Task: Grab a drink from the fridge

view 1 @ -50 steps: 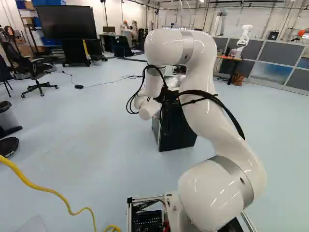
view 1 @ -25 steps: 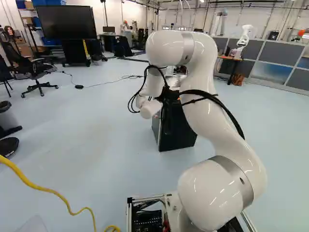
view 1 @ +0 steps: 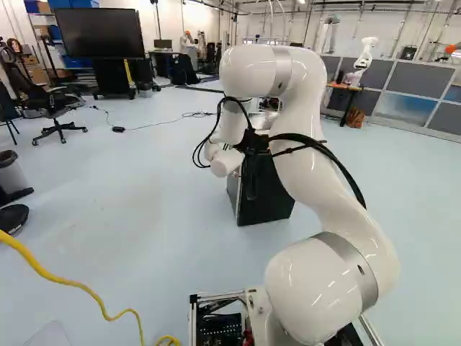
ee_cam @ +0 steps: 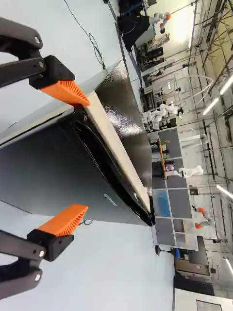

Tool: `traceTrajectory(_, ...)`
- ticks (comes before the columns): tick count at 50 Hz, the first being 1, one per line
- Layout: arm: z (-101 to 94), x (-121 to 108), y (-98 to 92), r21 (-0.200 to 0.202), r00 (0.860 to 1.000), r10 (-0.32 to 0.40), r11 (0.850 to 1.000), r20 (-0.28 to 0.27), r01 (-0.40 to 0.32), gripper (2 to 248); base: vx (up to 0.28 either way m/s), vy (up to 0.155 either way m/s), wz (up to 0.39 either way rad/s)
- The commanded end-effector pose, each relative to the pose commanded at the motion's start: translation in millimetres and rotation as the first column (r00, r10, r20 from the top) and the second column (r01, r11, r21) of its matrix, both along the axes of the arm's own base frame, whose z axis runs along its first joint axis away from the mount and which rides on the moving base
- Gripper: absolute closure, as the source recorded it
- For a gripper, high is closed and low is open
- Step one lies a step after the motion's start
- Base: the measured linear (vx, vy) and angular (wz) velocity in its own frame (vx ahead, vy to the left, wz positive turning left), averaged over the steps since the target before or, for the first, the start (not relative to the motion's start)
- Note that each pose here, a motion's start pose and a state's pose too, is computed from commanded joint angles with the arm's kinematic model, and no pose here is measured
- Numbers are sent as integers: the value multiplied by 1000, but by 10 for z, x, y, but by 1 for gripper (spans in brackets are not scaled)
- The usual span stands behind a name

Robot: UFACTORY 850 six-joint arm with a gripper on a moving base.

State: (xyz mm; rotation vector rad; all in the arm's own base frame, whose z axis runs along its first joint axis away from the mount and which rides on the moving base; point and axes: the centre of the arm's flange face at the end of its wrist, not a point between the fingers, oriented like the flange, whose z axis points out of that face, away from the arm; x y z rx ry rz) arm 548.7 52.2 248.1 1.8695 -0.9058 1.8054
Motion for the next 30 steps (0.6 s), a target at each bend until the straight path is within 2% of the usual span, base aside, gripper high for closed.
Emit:
traceTrajectory(11, 15, -117, -54, -1, 1000, -15, 1000, -14, 15, 3, -1, 1, -9)
traceTrajectory(30, 63, -510, -120, -10, 998, -28, 1000, -59, 28, 3, 0, -5, 1)
